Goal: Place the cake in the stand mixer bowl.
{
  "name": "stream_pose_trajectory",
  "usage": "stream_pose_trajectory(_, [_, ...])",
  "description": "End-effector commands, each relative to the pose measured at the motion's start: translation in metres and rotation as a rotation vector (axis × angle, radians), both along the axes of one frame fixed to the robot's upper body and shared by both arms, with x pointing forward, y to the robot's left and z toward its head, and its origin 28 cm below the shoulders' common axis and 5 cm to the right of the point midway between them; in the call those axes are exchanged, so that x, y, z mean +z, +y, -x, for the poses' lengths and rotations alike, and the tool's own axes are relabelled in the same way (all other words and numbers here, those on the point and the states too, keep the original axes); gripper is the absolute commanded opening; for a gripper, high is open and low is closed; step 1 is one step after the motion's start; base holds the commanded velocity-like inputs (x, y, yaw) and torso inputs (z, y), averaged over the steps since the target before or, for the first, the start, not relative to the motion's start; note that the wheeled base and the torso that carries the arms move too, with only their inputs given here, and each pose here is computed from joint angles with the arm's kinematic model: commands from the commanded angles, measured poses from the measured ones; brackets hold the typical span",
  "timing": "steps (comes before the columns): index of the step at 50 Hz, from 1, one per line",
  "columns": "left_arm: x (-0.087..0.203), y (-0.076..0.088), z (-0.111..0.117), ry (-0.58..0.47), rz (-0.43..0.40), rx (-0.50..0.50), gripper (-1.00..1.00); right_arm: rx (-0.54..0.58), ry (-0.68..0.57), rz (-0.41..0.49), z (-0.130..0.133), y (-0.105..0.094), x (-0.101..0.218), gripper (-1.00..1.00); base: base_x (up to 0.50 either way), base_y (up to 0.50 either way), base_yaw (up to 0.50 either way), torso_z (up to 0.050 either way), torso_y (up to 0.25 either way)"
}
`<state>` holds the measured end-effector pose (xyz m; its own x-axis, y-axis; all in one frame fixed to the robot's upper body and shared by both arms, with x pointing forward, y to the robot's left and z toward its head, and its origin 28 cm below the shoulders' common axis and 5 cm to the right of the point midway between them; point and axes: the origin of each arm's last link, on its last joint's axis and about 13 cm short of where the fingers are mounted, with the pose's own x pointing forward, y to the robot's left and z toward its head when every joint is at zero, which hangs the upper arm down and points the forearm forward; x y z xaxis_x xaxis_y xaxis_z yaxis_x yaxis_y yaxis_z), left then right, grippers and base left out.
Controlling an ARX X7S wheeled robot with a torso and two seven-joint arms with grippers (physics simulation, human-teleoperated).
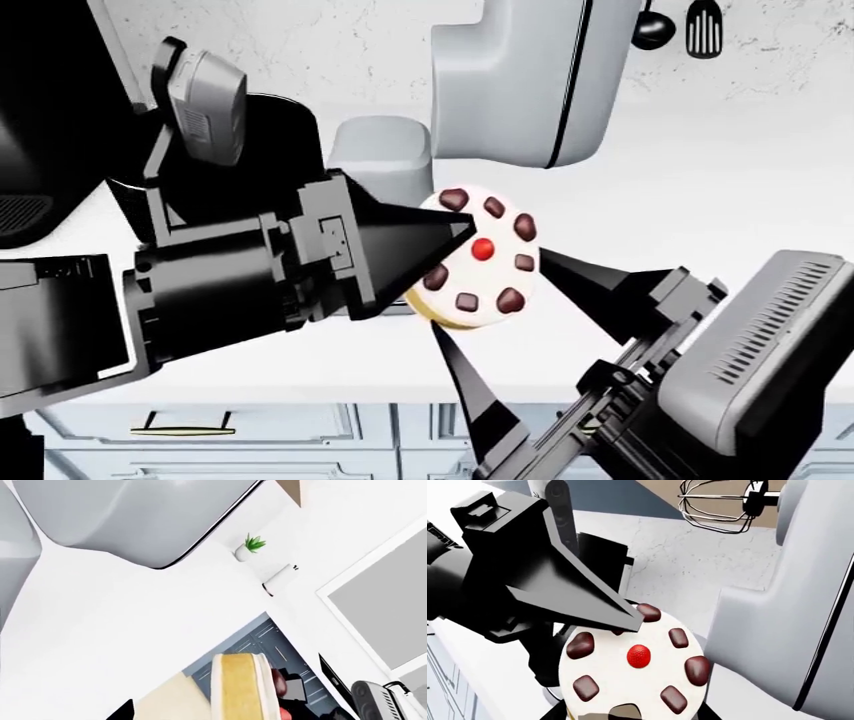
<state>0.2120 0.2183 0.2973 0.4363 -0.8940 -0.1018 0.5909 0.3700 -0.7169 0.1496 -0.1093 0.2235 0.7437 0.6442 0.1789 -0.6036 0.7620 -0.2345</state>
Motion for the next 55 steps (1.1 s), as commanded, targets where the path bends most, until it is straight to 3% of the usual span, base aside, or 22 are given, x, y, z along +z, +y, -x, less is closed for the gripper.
stream_pose_trajectory(1, [-0.004,-0.007,-0.008,0.007,-0.01,-0.032,1.0,0.01,-0.092,-0.006,-0.001,0.001,0.01,-1.0,0.0,0.0,0.0,0.0,0.0])
stream_pose_trajectory(14, [-0.012,-0.012,-0.016,0.026,-0.023,-0.047,1.0,0.012,-0.101,-0.022,0.002,0.001,0.012,-1.0,0.0,0.0,0.0,0.0,0.001])
stream_pose_trajectory(15, [-0.012,-0.012,-0.017,0.022,-0.023,-0.027,-1.0,0.012,-0.101,-0.023,0.002,0.001,0.012,-1.0,0.0,0.0,0.0,0.0,0.0])
stream_pose_trajectory(39, [-0.008,-0.01,-0.008,-0.019,-0.01,-0.002,-1.0,0.012,-0.095,-0.039,-0.001,0.0,0.014,-1.0,0.0,0.0,0.0,0.0,0.0])
stream_pose_trajectory(40, [-0.007,-0.009,-0.008,-0.023,-0.01,0.003,-1.0,-0.001,-0.072,-0.045,-0.004,0.0,0.014,1.0,0.0,0.0,0.0,0.0,0.0])
stream_pose_trajectory(55, [0.002,0.001,0.012,-0.086,-0.029,0.077,-1.0,-0.072,-0.014,-0.055,-0.016,-0.01,0.011,1.0,0.0,0.0,0.0,0.001,0.001])
